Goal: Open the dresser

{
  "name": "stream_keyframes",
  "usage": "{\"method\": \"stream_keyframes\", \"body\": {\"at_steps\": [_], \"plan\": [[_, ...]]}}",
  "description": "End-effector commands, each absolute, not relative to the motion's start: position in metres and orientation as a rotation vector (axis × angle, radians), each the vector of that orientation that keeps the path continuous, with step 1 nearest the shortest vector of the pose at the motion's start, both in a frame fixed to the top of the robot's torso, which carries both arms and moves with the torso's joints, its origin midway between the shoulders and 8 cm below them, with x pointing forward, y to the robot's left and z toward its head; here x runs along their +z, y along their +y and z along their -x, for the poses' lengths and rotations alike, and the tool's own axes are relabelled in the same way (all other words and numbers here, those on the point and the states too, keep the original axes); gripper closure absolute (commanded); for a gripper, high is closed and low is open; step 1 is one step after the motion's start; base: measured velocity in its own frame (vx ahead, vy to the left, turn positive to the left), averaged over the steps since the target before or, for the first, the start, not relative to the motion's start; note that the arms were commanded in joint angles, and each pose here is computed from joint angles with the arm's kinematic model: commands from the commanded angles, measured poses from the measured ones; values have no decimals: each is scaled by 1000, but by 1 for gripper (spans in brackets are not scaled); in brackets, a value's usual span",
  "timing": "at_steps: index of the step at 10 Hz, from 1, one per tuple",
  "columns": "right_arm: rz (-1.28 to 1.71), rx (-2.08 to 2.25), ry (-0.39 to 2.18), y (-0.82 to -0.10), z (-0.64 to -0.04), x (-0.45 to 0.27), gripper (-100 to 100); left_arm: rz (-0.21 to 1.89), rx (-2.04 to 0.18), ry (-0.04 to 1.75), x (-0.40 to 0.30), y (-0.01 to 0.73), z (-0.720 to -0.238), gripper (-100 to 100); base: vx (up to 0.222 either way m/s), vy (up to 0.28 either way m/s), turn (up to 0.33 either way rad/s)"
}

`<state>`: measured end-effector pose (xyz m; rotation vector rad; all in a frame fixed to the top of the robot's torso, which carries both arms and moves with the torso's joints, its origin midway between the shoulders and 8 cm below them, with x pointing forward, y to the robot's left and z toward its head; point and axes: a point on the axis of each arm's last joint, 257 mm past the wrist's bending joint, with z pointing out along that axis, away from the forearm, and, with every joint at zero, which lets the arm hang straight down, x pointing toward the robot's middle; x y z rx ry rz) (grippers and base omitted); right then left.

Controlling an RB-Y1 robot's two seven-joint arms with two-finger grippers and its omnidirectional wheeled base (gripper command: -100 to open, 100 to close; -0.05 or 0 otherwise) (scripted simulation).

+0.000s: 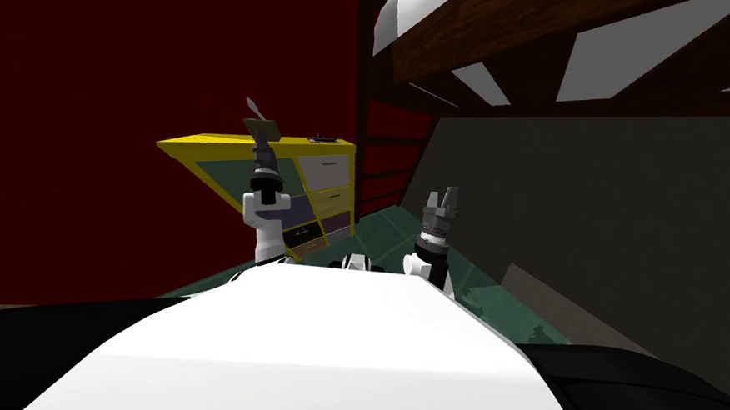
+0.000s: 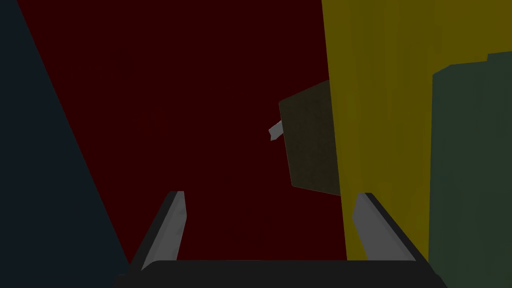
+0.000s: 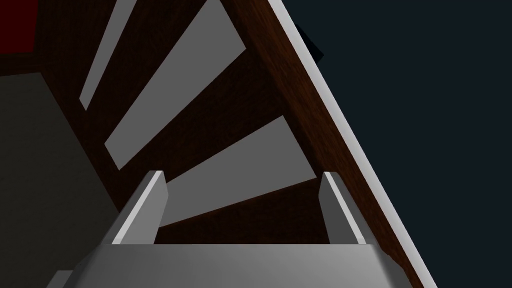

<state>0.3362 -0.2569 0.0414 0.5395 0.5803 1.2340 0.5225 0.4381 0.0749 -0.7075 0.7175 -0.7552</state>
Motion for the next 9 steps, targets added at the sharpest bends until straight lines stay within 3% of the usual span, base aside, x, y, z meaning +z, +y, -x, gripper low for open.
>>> {"method": "stream_keyframes", "body": {"at_steps": [1, 9], "plan": [[-540, 1234, 580, -257, -336, 41, 0, 765, -738, 706, 80, 455, -534, -100, -61, -38, -122], [-540, 1234, 580, -257, -336, 41, 0, 936, -673, 657, 75, 502, -549, -100, -40, -24, -86]]}}
